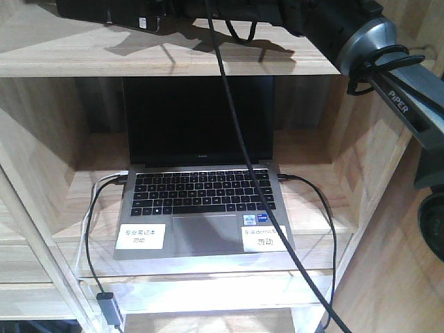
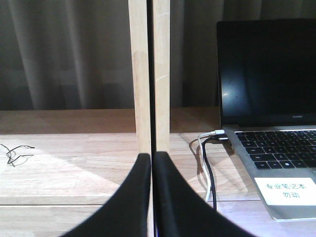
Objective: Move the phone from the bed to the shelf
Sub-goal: 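Lower the phone onto the upper shelf and open the right gripper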
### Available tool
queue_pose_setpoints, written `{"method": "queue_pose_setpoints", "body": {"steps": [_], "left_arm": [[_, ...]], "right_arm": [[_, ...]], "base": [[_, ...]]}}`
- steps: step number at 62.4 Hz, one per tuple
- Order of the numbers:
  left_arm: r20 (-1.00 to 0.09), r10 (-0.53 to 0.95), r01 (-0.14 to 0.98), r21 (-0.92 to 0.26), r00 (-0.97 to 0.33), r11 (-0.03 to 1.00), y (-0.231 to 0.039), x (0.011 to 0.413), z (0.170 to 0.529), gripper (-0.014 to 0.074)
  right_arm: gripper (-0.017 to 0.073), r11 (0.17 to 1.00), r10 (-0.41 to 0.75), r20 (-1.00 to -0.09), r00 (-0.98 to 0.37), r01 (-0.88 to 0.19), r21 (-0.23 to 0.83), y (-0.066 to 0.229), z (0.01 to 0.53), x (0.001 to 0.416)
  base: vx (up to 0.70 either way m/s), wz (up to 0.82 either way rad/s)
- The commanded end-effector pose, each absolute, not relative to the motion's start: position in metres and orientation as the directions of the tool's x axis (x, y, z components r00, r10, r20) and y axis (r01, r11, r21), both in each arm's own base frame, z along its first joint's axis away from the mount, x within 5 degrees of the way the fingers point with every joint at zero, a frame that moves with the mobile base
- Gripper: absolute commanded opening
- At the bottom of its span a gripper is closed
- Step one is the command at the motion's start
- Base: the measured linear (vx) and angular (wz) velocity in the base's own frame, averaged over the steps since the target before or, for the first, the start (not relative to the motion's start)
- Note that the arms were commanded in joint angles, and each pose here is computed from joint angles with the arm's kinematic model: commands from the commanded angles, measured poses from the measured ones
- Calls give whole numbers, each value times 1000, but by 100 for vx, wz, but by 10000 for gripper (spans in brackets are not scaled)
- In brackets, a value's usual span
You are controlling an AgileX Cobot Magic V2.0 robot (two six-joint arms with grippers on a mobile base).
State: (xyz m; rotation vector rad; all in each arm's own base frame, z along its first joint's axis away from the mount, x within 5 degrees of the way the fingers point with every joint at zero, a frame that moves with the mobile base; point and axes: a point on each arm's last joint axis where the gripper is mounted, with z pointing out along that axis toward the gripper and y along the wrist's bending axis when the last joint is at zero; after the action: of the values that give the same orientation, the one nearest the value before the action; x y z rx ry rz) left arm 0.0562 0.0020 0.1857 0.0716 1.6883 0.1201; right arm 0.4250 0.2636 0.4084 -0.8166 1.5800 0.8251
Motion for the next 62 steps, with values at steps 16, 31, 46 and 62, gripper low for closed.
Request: {"method": "queue_pose_setpoints", "body": {"steps": [16, 31, 46, 62], "left_arm": [[-994, 107, -34, 108, -14, 994, 2, 55, 200, 1], [-994, 107, -34, 108, -14, 994, 2, 55, 200, 1], [-994, 107, -34, 108, -14, 994, 2, 55, 200, 1], [-994, 107, -34, 108, -14, 994, 2, 55, 200, 1]], "right_arm": [[176, 567, 5, -999, -39, -823, 35, 248, 452, 413], [489, 628, 11, -1000, -28, -778, 29, 243, 453, 419], [589, 661, -17, -999, -31, -750, 12, 241, 450, 422], [569, 643, -22, -999, -24, -766, 5, 238, 463, 411]], "base": [[0, 0], [0, 0], [0, 0], [0, 0]]}}
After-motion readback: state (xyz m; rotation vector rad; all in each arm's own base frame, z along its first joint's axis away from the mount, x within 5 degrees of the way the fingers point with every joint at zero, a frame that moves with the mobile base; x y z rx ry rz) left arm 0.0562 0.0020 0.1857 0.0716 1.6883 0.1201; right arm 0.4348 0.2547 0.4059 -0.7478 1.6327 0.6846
